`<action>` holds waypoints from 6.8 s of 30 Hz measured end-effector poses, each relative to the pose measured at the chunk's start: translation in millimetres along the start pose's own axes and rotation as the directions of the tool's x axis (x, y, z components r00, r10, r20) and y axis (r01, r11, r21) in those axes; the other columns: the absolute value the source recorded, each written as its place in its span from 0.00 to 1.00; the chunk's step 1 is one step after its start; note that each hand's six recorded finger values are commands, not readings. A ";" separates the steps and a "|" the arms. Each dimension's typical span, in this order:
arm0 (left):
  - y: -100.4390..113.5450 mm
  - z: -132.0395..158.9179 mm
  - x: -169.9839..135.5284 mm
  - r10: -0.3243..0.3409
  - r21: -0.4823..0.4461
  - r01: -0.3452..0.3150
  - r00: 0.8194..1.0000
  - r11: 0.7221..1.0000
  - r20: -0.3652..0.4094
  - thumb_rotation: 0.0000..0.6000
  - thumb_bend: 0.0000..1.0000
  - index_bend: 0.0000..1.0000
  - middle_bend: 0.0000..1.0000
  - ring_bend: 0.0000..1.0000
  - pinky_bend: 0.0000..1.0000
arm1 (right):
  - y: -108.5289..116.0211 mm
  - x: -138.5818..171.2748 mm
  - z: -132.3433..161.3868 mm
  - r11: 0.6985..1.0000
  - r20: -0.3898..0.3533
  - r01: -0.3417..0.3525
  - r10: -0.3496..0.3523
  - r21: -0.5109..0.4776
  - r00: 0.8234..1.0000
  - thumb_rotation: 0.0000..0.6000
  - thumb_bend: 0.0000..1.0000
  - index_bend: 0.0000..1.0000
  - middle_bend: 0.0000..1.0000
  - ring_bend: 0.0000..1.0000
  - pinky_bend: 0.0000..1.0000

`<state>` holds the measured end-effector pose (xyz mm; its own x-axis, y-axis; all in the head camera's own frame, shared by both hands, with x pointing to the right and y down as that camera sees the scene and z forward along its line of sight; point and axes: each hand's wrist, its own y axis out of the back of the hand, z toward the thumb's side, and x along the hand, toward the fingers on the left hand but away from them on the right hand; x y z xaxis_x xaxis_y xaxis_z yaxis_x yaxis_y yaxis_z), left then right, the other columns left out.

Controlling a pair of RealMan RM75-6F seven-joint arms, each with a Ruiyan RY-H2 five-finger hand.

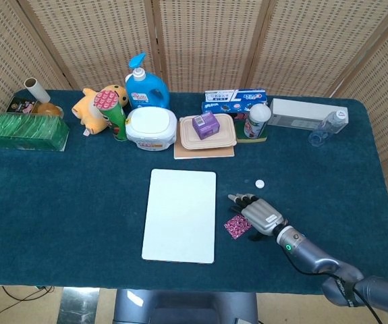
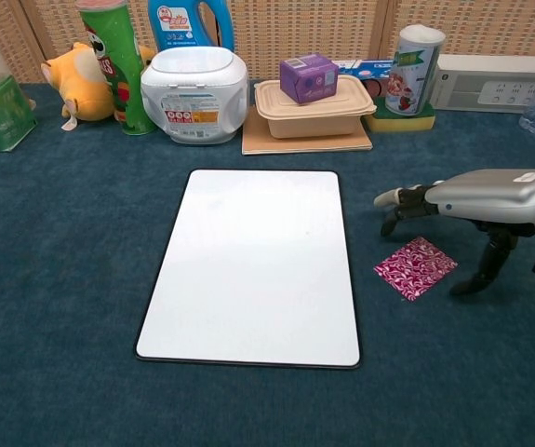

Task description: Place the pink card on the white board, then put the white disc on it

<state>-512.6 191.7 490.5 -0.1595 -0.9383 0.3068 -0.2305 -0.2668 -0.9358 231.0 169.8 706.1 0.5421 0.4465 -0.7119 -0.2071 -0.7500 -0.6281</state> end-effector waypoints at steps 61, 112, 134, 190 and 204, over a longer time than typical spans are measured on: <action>2.6 -3.3 -1.1 -0.004 -0.022 0.004 1.000 1.000 -0.002 1.00 0.10 0.00 0.00 0.00 0.00 | -0.1 -3.3 2.2 0.997 -0.008 0.045 -0.045 -0.064 0.999 1.00 0.31 0.48 0.01 0.03 0.10; 7.0 -11.2 1.0 -0.012 -0.052 0.012 1.000 0.999 -0.005 1.00 0.10 0.00 0.00 0.00 0.00 | 79.4 -113.6 123.7 0.992 0.019 0.061 -0.059 -0.109 0.998 1.00 0.20 0.03 0.00 0.00 0.11; 6.1 -8.0 -1.1 -0.009 -0.045 0.009 1.000 0.999 -0.009 1.00 0.10 0.00 0.00 0.00 0.00 | 65.7 -51.7 -68.8 0.980 0.371 0.147 -0.087 -0.135 0.925 1.00 0.28 0.30 0.02 0.00 0.14; 1.1 -6.4 4.6 -0.029 -0.035 0.028 0.999 0.999 -0.023 1.00 0.10 0.00 0.00 0.00 0.00 | 30.9 -58.7 -113.2 0.958 0.387 0.165 -0.064 -0.234 0.920 1.00 0.30 0.48 0.05 0.01 0.16; 1.8 -7.0 4.3 -0.028 -0.038 0.027 0.999 0.999 -0.023 1.00 0.10 0.00 0.00 0.00 0.00 | 30.6 -58.5 -113.8 0.953 0.393 0.174 -0.066 -0.248 0.917 1.00 0.32 0.53 0.06 0.02 0.16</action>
<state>-520.4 188.6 491.3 -0.1746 -0.9252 0.3369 -0.2715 -0.2836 -0.9197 285.7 65.2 764.2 0.1911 0.6504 -0.7352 0.0988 -0.7579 -0.6448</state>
